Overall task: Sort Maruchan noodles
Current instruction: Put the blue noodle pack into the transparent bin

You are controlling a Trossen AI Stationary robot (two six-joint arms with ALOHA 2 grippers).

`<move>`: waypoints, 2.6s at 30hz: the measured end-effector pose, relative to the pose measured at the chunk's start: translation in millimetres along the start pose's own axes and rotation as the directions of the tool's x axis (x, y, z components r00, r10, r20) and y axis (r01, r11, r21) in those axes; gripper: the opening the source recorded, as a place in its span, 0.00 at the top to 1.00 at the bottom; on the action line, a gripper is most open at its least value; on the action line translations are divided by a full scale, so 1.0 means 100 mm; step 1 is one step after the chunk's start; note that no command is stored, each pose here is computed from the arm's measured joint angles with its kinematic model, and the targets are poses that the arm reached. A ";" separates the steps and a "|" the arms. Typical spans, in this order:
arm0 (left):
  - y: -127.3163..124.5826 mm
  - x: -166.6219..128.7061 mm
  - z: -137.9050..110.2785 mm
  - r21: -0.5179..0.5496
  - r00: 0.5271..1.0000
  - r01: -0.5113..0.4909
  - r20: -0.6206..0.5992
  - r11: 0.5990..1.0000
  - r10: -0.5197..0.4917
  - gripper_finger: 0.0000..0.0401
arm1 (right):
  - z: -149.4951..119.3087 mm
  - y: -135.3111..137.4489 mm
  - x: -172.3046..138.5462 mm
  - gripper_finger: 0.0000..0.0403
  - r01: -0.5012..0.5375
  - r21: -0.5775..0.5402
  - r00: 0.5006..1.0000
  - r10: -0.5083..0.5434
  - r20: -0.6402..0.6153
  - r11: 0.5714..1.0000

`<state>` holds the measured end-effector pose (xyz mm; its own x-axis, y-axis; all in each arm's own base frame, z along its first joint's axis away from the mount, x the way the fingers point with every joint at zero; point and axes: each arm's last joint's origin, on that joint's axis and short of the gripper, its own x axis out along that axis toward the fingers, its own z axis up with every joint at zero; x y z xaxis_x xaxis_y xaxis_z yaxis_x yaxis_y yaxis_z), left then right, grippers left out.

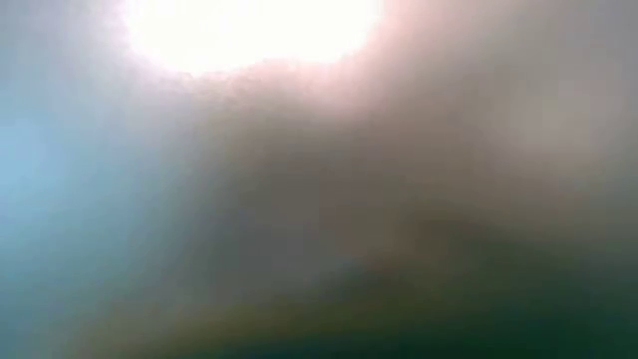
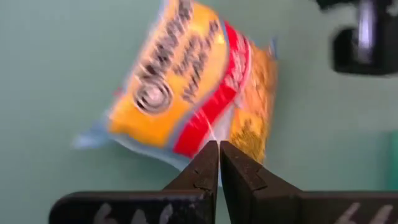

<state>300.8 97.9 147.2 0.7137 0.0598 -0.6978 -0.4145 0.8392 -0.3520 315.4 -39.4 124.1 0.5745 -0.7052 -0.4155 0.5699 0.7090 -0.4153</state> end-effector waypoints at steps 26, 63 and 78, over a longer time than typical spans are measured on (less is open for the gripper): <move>0.06 -0.16 0.38 0.107 0.989 -0.051 0.145 0.993 0.035 0.53 | 0.00 0.17 -0.14 0.89 -0.509 0.218 0.851 0.524 -0.014 0.833; 0.25 -0.11 0.35 -0.027 0.986 -0.102 0.127 0.994 0.104 0.52 | -0.02 0.01 0.21 0.89 -0.446 0.144 0.894 0.434 0.107 0.883; 0.32 -0.07 0.32 -0.056 0.987 -0.117 0.106 0.992 0.123 0.52 | -0.31 0.11 0.42 0.89 -0.427 0.111 0.904 0.426 0.031 0.897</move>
<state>300.7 141.8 160.6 0.7136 0.2194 -0.6653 -0.5262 0.7949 -0.3022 328.1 -61.1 76.9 0.7804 -0.3351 -0.5278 0.3313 0.9376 -0.1056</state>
